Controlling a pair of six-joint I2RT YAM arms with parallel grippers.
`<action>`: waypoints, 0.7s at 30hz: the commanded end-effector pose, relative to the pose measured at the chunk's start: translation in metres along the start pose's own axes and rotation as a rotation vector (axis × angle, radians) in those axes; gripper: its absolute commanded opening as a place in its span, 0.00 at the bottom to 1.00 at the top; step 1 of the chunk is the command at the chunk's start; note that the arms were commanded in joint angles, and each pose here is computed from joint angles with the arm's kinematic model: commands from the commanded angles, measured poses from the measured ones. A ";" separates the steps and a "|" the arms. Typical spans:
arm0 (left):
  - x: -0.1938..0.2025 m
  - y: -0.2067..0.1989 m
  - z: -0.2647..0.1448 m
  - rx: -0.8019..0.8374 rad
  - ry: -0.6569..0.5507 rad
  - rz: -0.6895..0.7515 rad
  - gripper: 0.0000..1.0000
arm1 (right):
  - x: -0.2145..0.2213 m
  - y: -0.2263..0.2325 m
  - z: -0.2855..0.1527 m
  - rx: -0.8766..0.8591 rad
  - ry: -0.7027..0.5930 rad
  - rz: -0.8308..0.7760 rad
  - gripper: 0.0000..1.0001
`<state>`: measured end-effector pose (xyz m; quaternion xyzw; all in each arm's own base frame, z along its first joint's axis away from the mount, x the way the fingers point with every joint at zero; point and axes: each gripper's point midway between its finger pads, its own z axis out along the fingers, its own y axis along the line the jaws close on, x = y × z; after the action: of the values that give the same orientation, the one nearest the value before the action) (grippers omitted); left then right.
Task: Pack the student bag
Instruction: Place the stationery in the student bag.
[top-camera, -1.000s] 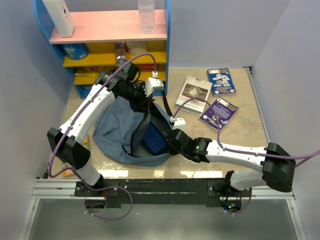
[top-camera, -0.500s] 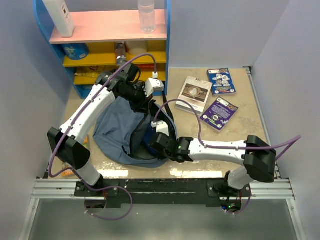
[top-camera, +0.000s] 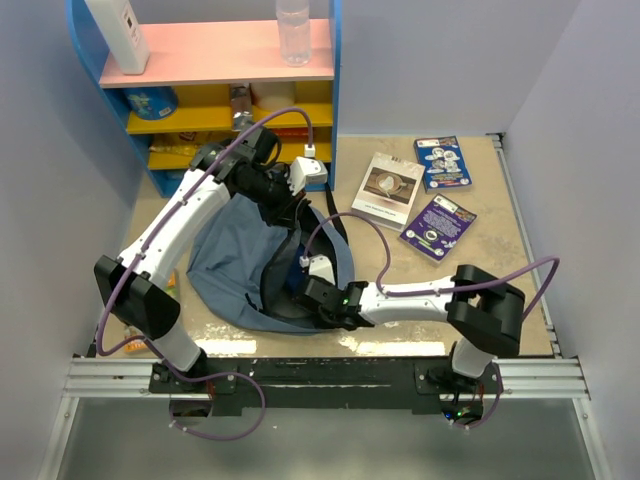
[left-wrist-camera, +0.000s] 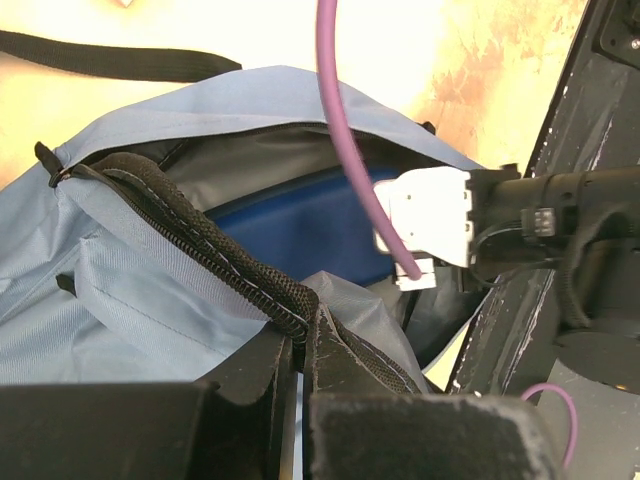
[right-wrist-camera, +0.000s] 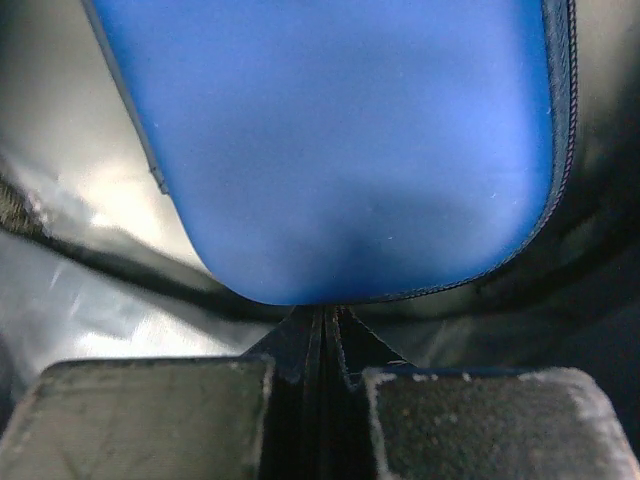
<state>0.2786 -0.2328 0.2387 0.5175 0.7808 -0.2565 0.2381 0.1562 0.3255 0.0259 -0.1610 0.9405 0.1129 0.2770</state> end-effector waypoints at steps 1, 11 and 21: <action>-0.015 -0.012 -0.018 0.001 -0.068 0.067 0.00 | -0.035 0.003 0.006 0.036 -0.172 0.056 0.00; -0.008 -0.018 -0.019 0.030 -0.043 0.079 0.00 | -0.123 -0.002 -0.022 0.065 -0.489 0.247 0.00; -0.007 -0.025 -0.018 0.050 -0.027 0.087 0.00 | -0.137 -0.020 0.006 0.077 -0.480 0.374 0.00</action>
<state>0.2661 -0.2293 0.2359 0.5370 0.7724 -0.2597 0.2182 0.2608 0.3383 0.0791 0.0048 0.8787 0.1373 0.4573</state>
